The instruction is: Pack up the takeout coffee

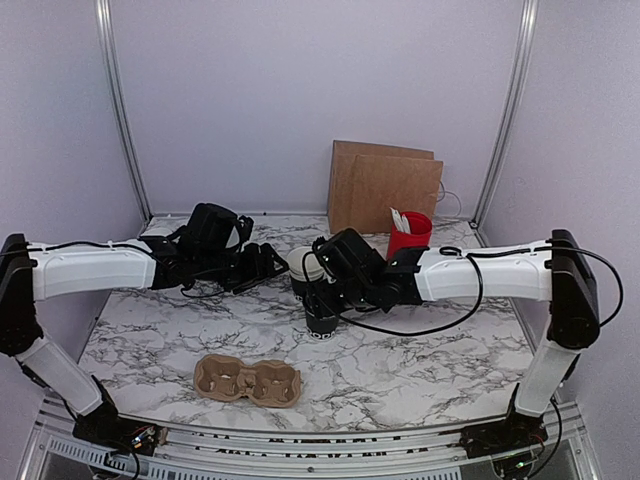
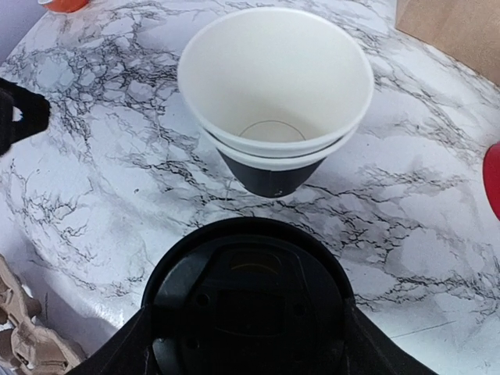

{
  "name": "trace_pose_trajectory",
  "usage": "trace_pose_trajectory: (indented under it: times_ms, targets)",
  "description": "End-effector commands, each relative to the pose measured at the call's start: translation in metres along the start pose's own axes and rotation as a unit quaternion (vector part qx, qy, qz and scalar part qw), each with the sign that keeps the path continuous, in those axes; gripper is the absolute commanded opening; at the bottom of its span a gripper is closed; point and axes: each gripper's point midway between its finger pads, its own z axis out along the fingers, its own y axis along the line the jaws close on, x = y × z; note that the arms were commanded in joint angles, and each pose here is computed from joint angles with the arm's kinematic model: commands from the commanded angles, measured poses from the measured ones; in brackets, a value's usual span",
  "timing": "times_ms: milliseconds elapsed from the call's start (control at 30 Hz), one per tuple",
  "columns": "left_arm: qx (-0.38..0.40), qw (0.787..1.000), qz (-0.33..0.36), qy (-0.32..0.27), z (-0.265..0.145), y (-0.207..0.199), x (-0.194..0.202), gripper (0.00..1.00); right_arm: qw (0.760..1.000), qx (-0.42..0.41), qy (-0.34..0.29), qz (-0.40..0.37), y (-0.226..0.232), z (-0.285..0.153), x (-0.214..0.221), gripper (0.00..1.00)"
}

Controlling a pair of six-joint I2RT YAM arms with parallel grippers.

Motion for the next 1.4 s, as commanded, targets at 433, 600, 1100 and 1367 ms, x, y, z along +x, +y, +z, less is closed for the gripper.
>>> trace_pose_trajectory:
  times_ms: [433, 600, 1100, 1367]
  targets:
    - [0.0, 1.0, 0.009, -0.004, 0.001, 0.001, -0.015, 0.74, 0.983, 0.159, 0.0, 0.09, -0.135, -0.056, 0.04, 0.72]
    - [0.009, 1.0, 0.011, 0.003, 0.008, -0.006, -0.018, 0.74, 0.964, 0.225, 0.0, 0.139, -0.193, -0.076, 0.06, 0.72]
    - [0.01, 1.0, 0.014, 0.001, 0.002, -0.004, -0.018, 0.74, 0.922, 0.306, -0.018, 0.236, -0.289, -0.121, 0.098, 0.74]
    - [0.007, 1.0, 0.011, 0.002, 0.0, -0.001, -0.016, 0.74, 0.922, 0.298, -0.028, 0.247, -0.286, -0.127, 0.093, 0.79]
